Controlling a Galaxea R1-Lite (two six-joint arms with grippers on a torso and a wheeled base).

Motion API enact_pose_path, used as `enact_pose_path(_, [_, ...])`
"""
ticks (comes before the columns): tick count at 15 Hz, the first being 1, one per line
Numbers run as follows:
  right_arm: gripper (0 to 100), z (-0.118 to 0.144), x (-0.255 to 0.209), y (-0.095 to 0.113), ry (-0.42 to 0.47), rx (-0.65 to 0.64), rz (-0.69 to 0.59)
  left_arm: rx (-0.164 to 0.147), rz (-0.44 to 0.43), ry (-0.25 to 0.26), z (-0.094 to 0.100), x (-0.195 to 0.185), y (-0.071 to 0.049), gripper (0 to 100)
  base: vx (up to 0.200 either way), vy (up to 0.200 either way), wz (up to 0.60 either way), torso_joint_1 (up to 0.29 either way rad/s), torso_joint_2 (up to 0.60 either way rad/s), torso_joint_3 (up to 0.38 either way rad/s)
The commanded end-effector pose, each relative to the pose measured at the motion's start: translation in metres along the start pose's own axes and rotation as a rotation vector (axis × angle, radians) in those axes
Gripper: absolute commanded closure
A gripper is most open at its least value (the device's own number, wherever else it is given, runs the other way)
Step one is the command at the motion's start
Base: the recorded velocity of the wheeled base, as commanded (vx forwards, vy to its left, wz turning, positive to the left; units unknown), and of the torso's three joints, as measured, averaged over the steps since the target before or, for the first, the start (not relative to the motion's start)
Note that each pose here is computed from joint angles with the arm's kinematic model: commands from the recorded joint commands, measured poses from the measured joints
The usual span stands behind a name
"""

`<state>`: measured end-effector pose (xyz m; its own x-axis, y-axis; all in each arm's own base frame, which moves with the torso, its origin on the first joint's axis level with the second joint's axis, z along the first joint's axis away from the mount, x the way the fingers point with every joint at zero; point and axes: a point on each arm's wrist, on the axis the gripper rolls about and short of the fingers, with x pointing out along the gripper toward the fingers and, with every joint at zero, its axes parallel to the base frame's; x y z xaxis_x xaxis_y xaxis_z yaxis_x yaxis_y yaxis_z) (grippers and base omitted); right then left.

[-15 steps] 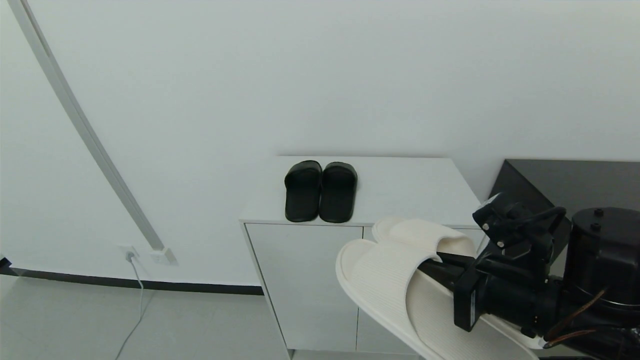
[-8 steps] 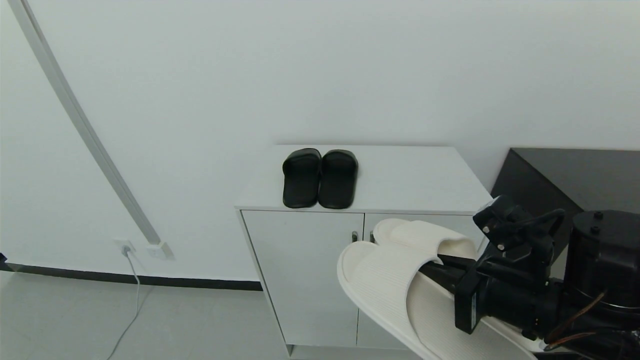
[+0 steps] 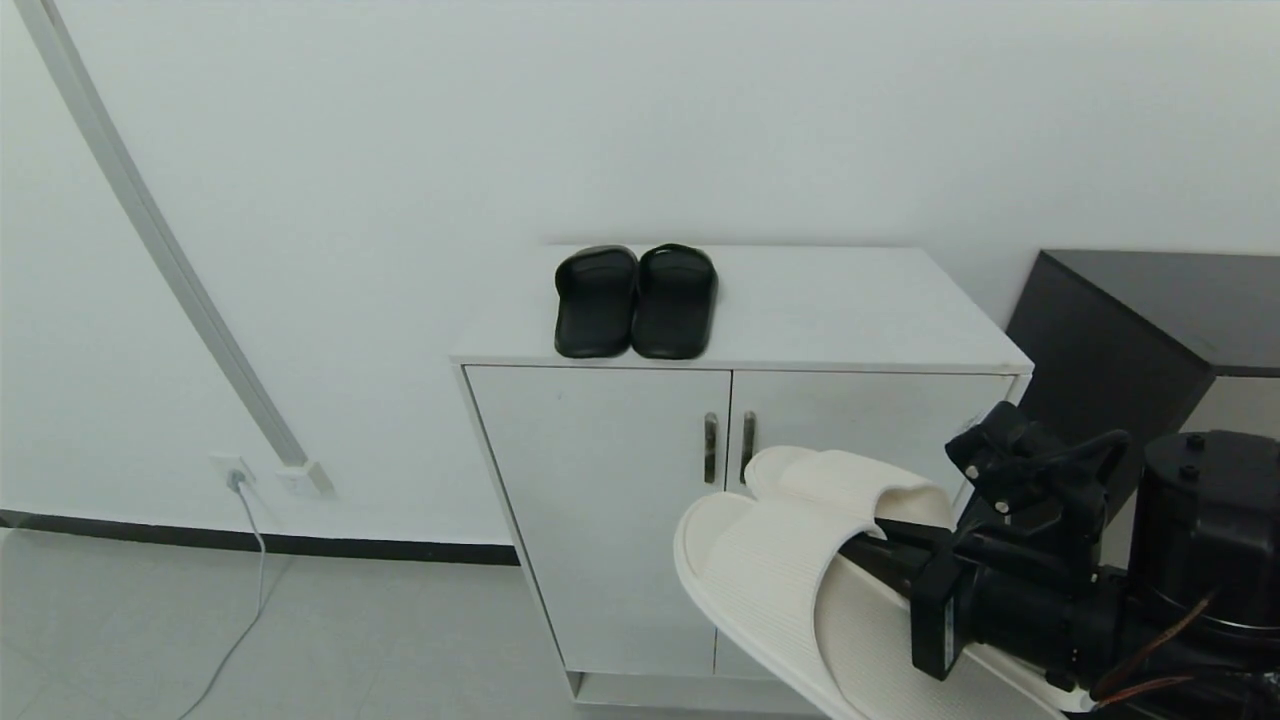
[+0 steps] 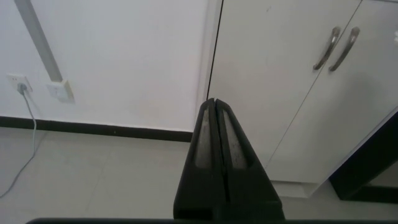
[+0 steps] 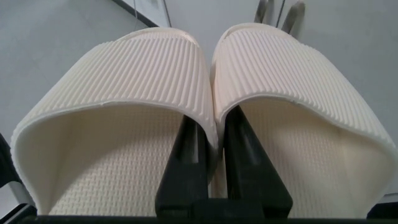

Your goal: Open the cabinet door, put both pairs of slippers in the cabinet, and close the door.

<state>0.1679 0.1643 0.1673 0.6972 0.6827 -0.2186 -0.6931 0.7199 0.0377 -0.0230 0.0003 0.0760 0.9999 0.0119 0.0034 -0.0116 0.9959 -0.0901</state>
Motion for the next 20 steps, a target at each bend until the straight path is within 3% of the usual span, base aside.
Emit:
enact_pose_path(1, [100,-0.0007,0.0007,0.0004,0.004,-0.001,0.001,0.0,0.0,0.0,0.0,0.0001,0.0,100,0.0,0.0,0.0,-0.203,0.52,0.325])
enact_pose_path(12, [100,-0.006,0.0017,0.0024,0.025,-0.003,0.011,0.0,0.0,0.0,0.0,0.0001,0.0,100,0.0,0.0,0.0,-0.171,0.49,0.322])
enact_pose_path(20, [100,-0.0086,0.0009,0.0026,0.035,-0.003,0.012,0.0,0.0,0.0,0.0,0.0001,0.0,100,0.0,0.0,0.0,-0.085,0.46,0.366])
